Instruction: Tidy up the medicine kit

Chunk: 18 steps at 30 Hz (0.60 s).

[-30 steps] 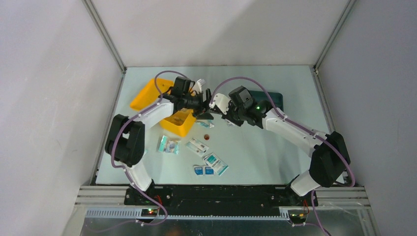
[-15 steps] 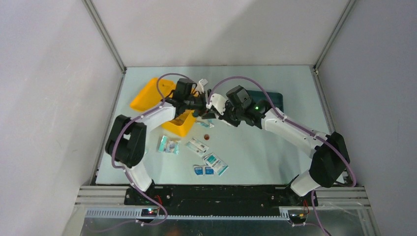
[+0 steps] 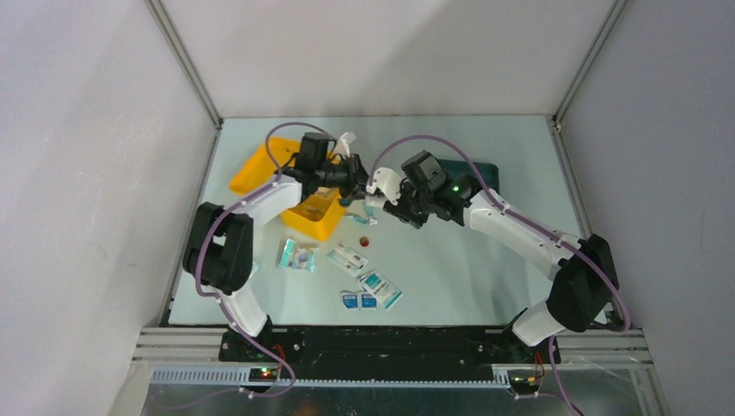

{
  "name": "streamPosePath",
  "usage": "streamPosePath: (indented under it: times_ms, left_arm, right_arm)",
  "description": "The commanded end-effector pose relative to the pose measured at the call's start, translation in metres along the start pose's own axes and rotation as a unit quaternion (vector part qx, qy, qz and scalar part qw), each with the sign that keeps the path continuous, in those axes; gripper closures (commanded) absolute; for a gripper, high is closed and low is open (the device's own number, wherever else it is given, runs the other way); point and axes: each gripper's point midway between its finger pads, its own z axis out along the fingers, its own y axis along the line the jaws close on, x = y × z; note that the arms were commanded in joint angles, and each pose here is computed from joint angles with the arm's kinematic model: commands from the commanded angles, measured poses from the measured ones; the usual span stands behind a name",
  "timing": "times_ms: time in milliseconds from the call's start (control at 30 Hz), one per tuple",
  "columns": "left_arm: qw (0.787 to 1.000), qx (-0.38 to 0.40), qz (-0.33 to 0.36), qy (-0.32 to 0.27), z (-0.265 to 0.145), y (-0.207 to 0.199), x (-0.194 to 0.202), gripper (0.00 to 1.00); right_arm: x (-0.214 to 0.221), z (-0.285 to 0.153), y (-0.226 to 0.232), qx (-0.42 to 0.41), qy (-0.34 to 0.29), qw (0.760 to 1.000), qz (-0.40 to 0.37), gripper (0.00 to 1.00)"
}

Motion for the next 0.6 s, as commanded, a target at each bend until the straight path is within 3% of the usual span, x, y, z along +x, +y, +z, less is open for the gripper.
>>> streamPosePath:
  times_ms: [0,67,167,233,300,433,567]
  left_arm:
    - [0.992,0.022,0.106,-0.066,-0.056,-0.032,-0.044,0.87]
    - [0.987,0.01,0.14,-0.08,-0.077,-0.033,-0.054,0.89]
    - [0.975,-0.07,0.192,-0.092,-0.116,-0.021,-0.067,0.88]
    - [0.942,-0.142,0.292,-0.082,-0.138,-0.004,-0.075,0.86]
    - [0.914,-0.213,0.339,-0.071,-0.157,0.013,-0.082,0.85]
    - [0.864,-0.325,0.383,-0.027,-0.184,0.053,-0.087,0.82]
    - [0.85,-0.352,0.39,0.03,-0.186,0.08,-0.081,0.83]
  right_arm:
    - [-0.015,-0.052,-0.003,-0.025,-0.057,0.998,0.029,0.55]
    - [-0.009,-0.066,-0.006,-0.035,-0.067,0.996,0.057,0.51]
    - [0.006,-0.079,-0.016,-0.036,-0.066,0.992,0.106,0.5]
    - [0.013,-0.081,-0.019,-0.039,-0.07,0.989,0.127,0.5]
    - [0.018,-0.082,-0.022,-0.035,-0.075,0.987,0.141,0.5]
    - [0.021,-0.084,-0.026,-0.032,-0.081,0.984,0.154,0.5]
    - [0.022,-0.081,-0.027,-0.034,-0.079,0.984,0.158,0.5]
